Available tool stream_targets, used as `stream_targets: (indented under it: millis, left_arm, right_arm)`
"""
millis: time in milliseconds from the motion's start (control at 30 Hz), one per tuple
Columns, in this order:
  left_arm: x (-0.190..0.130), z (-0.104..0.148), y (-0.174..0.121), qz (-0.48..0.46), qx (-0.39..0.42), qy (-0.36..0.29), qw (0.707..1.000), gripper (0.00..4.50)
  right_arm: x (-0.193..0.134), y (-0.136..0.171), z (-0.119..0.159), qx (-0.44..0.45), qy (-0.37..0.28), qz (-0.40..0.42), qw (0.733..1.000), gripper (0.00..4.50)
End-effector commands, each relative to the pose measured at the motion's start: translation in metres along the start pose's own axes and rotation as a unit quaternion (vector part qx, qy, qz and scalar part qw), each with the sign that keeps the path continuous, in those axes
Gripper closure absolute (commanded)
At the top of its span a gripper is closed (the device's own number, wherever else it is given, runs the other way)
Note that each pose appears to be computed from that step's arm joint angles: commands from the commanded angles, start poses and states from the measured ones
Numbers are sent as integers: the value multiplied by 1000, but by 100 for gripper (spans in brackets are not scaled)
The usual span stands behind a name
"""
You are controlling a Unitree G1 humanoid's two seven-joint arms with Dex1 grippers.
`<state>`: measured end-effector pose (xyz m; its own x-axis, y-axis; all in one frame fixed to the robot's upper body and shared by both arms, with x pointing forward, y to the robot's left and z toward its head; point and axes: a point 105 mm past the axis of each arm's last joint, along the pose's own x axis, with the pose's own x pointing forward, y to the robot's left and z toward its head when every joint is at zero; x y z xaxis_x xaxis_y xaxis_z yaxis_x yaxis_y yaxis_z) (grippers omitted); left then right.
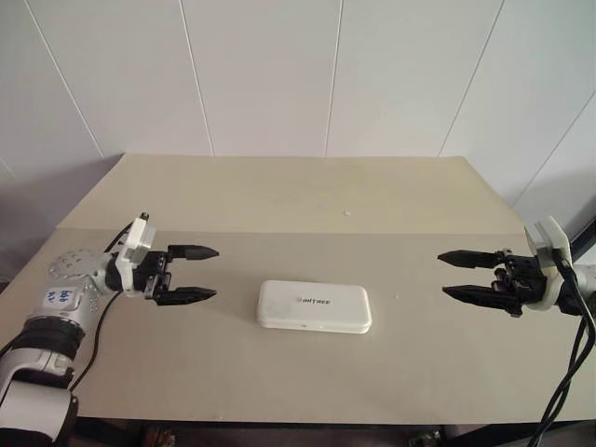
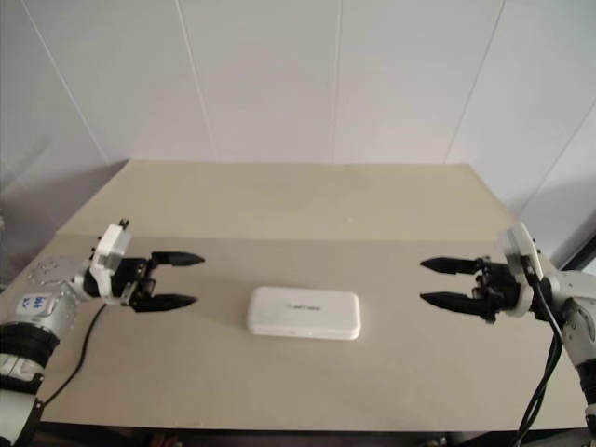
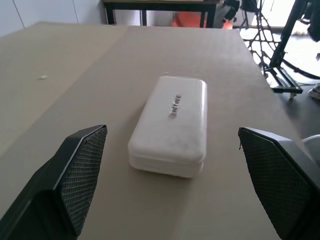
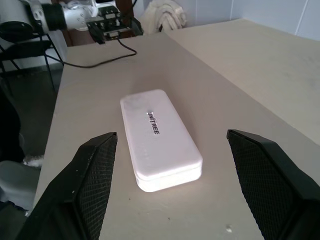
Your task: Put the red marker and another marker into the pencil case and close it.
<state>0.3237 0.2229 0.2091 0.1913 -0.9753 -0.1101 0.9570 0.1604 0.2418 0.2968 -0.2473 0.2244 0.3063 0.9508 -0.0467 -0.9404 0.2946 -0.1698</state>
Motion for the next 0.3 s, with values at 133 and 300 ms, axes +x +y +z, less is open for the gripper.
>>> stream_targets:
  millis: [133, 300]
  left_arm:
    - [-28, 4, -16, -32, 14, 55, 998, 3]
    - [-39, 6, -18, -23, 4, 70, 997, 3]
  right_arm:
    - [-12, 6, 12, -36, -4, 17, 999, 0]
    - [-5, 3, 9, -49, -24, 16, 998, 0]
